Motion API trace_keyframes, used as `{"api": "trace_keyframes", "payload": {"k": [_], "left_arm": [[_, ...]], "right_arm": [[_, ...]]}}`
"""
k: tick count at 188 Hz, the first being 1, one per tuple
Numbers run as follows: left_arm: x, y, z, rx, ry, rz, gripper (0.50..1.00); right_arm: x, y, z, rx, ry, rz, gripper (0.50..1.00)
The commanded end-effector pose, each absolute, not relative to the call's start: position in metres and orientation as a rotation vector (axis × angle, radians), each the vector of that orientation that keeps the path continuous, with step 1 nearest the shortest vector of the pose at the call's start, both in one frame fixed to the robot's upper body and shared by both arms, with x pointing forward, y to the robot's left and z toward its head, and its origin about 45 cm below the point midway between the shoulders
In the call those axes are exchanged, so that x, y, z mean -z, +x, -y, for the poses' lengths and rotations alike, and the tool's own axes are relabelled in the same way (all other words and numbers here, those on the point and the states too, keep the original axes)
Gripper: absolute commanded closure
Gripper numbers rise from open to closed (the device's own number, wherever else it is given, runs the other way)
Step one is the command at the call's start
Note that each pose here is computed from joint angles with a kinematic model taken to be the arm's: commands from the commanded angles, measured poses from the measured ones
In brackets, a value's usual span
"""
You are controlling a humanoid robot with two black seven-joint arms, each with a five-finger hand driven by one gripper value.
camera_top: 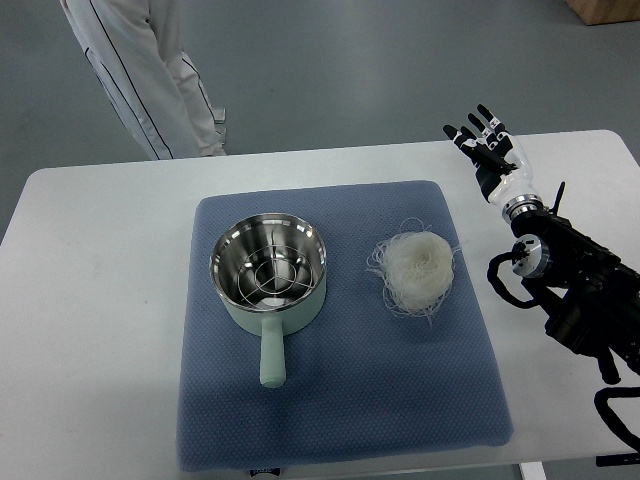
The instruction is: Put vermicelli into pot with right hand
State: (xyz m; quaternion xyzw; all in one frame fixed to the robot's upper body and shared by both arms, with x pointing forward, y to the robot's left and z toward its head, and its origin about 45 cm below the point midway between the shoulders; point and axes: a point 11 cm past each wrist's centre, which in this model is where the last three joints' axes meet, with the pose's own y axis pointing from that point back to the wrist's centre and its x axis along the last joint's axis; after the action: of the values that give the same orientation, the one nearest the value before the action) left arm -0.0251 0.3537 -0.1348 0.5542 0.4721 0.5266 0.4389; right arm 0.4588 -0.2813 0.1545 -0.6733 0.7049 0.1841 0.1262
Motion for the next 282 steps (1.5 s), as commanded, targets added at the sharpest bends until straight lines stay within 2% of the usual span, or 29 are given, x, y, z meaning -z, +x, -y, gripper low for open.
{"api": "trace_keyframes", "payload": {"k": [1,207,282], "left_arm": [[0.135,-0.025,-0.354,-1.306,1.379,-1.171,0.5],[0.135,-0.017,-0.355,-1.321,1.367,-1.159,0.5],[0.135,-0.017,-0.354,-1.32,1.366,-1.159,0.5]], "right_arm": [[-0.154,0.458,0.282,-0.536,-1.958,-2.053,0.576],[-0.157,0.46,0.284,-0.529,-1.951,-2.051,0.576],[-0.187,0.477,0.281,-0.436,-1.994,-2.02,0.579]]}}
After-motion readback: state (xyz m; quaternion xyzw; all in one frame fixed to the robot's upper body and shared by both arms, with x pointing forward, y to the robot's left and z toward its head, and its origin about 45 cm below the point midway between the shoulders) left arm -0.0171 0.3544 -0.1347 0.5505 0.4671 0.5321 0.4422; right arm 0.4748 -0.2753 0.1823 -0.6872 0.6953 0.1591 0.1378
